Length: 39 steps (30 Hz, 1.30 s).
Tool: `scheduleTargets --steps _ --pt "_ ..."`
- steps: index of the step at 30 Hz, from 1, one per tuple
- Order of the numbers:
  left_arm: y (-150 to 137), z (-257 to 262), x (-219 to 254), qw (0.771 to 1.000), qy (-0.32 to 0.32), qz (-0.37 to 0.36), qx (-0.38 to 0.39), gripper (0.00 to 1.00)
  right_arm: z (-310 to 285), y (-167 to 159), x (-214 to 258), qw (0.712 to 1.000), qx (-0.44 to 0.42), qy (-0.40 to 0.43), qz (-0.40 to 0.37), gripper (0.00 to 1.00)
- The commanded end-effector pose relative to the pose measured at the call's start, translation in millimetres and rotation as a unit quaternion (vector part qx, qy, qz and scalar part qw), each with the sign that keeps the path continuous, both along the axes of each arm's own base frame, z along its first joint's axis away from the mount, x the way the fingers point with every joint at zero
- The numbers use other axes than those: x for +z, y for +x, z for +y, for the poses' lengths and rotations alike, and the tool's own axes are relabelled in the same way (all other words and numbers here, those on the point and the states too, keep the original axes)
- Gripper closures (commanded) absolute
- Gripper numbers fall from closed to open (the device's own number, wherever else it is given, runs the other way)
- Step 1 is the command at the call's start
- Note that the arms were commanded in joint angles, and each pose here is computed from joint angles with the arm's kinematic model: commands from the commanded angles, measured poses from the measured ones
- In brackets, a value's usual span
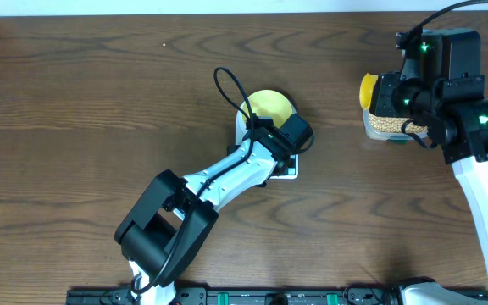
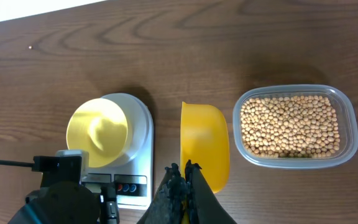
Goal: Scoop item into bowl and weigh 50g on scale
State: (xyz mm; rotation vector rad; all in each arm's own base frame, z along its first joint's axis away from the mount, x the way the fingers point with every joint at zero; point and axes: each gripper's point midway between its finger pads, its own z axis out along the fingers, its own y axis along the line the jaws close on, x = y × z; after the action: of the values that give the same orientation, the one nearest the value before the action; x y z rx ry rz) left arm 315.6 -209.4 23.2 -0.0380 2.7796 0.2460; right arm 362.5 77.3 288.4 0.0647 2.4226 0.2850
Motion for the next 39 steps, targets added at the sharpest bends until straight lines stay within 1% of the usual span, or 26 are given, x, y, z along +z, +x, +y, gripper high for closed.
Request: scheduleTargets --steps 1,25,39 --pt "-12.7 2.5 -14.3 0.999 0.002 0.032 -0.01 0.07 -2.0 0.2 4.6 1.0 -0.001 -0.006 -0.008 0.99" --pt "-16.4 -1.1 -16.0 0.999 -0.008 0.043 -0.012 0.07 -2.0 0.2 4.6 1.0 -0.001 -0.006 -0.007 0.99" --pt "-12.7 -5.5 -15.6 0.999 -0.018 0.036 -0.013 0.07 -2.0 0.2 4.6 1.0 -0.001 -0.006 -0.008 0.99"
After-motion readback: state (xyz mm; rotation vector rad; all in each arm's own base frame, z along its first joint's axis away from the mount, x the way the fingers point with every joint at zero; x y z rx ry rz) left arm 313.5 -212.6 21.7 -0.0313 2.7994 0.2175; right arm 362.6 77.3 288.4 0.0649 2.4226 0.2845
